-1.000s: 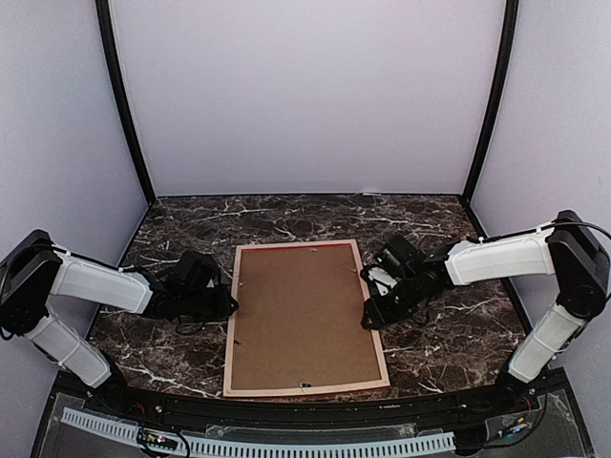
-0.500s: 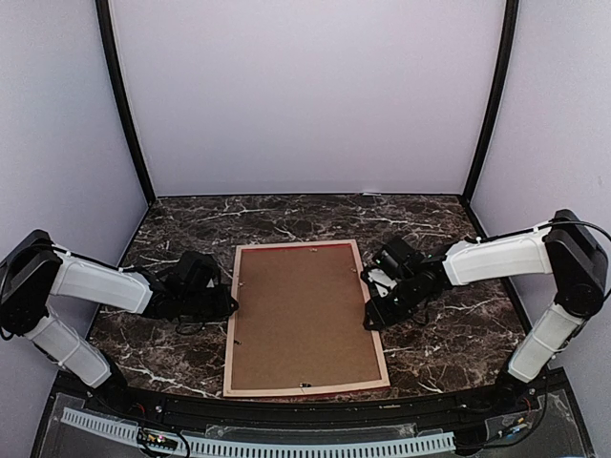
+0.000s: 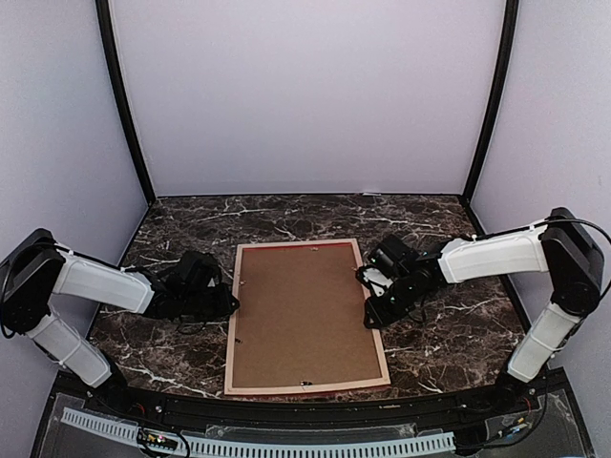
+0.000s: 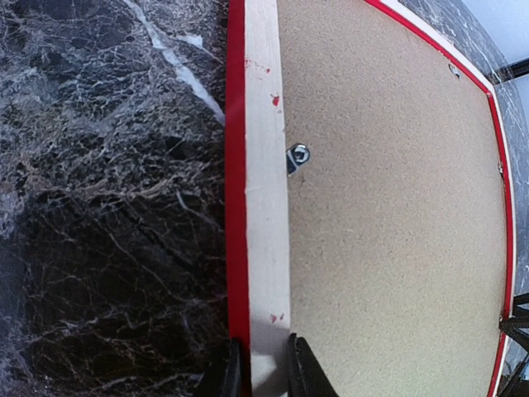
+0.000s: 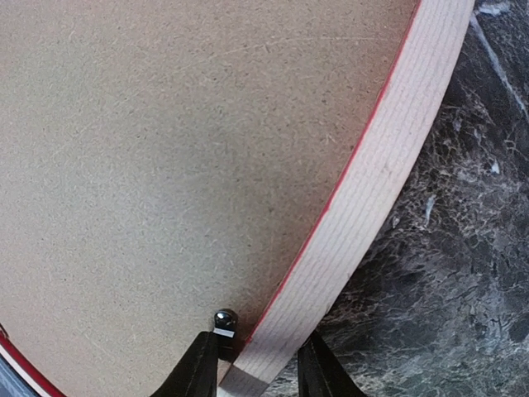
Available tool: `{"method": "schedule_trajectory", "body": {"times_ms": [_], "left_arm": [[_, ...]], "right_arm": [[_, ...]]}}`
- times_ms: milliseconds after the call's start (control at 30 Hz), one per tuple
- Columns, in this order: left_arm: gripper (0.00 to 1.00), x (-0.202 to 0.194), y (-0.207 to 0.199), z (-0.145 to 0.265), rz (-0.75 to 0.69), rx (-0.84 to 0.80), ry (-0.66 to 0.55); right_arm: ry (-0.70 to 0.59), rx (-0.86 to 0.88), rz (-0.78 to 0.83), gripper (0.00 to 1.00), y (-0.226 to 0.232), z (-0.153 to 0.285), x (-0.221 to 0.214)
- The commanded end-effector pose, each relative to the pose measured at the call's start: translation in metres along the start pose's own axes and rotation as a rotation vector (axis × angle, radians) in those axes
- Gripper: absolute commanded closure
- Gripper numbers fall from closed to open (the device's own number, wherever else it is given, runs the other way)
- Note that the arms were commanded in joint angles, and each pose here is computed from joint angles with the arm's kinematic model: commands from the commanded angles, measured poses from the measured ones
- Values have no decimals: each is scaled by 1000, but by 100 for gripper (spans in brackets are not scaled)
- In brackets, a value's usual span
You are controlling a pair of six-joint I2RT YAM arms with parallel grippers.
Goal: Put the photo into the frame
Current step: Press the fastener onto the backboard.
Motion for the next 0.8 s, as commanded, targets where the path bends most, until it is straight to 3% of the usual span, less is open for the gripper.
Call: {"method": "schedule_trajectory", "body": {"times_ms": [0, 300, 600, 767], "left_arm": [[97, -14, 3, -5, 11, -6, 76], [97, -14, 3, -5, 7, -4, 77], [97, -14, 3, -5, 7, -5, 76], [97, -13, 3, -4, 9, -7, 75]], "right_arm": [[2, -37, 24, 68, -2, -6, 2], [7, 52, 50, 73, 5, 2, 10], [4, 102, 60, 52, 12, 7, 14], [-9, 82, 23, 52, 7, 7, 18]]}}
Point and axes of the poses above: each gripper's point midway between its finger pads, its own z axis back along the fingers, its own y axis along the line the jaws close on, x = y × z, the point moved 8 cm from there along z, back along the fingers, and after that the axes turned 14 degrees about -z, right-handed, at the moved point
